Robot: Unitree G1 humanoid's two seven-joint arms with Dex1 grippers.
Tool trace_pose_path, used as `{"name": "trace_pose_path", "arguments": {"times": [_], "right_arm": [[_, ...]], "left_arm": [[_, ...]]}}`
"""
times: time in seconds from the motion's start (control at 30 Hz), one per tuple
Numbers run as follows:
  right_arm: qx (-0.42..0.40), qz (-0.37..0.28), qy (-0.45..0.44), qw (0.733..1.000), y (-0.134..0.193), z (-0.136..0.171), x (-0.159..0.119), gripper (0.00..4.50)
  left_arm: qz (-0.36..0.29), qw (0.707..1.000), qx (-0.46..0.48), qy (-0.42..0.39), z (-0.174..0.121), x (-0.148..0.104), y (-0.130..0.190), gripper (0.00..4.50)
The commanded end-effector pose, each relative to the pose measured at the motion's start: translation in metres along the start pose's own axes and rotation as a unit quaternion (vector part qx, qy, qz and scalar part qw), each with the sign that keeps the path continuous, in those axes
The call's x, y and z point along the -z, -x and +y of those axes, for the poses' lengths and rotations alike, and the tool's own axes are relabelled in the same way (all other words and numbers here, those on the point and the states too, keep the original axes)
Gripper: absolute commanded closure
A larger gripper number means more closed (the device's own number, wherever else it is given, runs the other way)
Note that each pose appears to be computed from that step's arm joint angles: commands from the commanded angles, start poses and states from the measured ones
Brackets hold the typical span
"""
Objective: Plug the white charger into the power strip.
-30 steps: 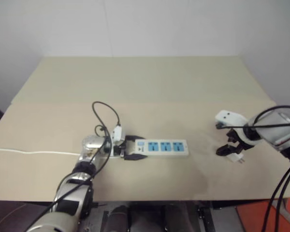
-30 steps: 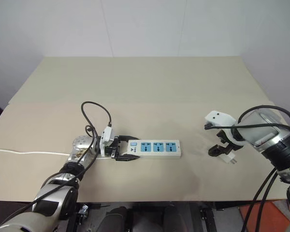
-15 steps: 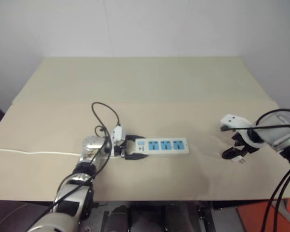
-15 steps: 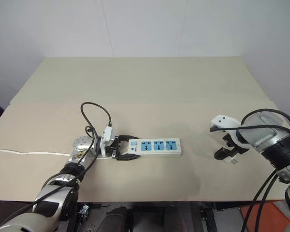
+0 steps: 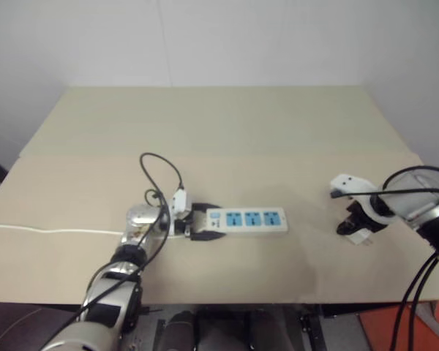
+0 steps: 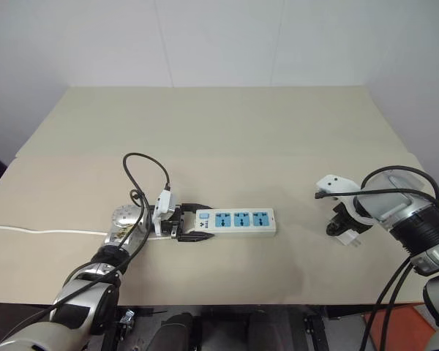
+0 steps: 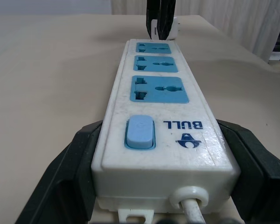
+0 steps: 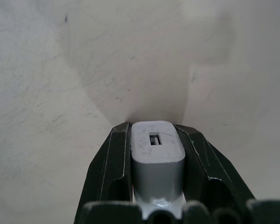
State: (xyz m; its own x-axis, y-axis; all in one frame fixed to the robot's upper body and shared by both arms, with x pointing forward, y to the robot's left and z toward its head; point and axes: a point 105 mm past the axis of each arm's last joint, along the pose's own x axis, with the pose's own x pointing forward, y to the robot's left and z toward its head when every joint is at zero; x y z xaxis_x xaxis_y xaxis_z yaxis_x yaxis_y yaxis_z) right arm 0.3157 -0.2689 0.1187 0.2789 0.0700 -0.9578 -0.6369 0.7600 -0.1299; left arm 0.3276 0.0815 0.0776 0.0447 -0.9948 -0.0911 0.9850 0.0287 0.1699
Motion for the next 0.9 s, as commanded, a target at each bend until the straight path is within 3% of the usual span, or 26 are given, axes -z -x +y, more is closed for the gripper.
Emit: {"name": "trace_pose_path", "arguments": {"times": [0.03,0.17,0.23,0.3,0.43,0.57,0.7,0.83,0.9], "right_arm": [[0.022,-0.049,0.011,0.999,0.021,-0.002,-0.017,3.39],[0.043,-0.103,0.025,0.993,0.043,0.000,-0.036,3.39],[0.038,-0.153,0.030,0.987,0.058,0.006,-0.052,3.39],[0.014,-0.242,0.063,0.968,0.078,0.019,-0.075,3.39],[-0.084,-0.440,0.078,0.891,0.119,0.051,-0.106,3.39],[-0.126,-0.582,0.144,0.790,0.122,0.080,-0.111,3.39],[-0.202,-0.640,0.146,0.727,0.105,0.098,-0.109,3.39],[-0.189,-0.630,0.138,0.741,0.073,0.091,-0.123,3.39],[-0.207,-0.640,0.125,0.730,0.070,0.088,-0.128,3.39]], "left_arm": [[0.002,1.000,0.019,-0.019,0.002,-0.011,-0.006,1.20],[0.024,0.999,0.032,-0.023,0.001,-0.010,-0.008,1.20],[0.027,0.999,0.035,-0.023,0.001,-0.011,-0.008,1.20],[0.029,0.999,0.037,-0.020,0.001,-0.011,-0.009,1.20],[0.045,0.998,0.037,-0.016,0.002,-0.009,-0.007,1.20],[0.041,0.999,0.036,-0.004,0.001,-0.011,-0.005,1.20],[0.039,0.999,0.031,0.001,0.000,-0.009,-0.006,1.20],[0.038,0.999,0.028,0.008,-0.003,-0.009,-0.003,1.20],[0.035,0.999,0.024,0.009,-0.005,-0.010,-0.003,1.20]]}}
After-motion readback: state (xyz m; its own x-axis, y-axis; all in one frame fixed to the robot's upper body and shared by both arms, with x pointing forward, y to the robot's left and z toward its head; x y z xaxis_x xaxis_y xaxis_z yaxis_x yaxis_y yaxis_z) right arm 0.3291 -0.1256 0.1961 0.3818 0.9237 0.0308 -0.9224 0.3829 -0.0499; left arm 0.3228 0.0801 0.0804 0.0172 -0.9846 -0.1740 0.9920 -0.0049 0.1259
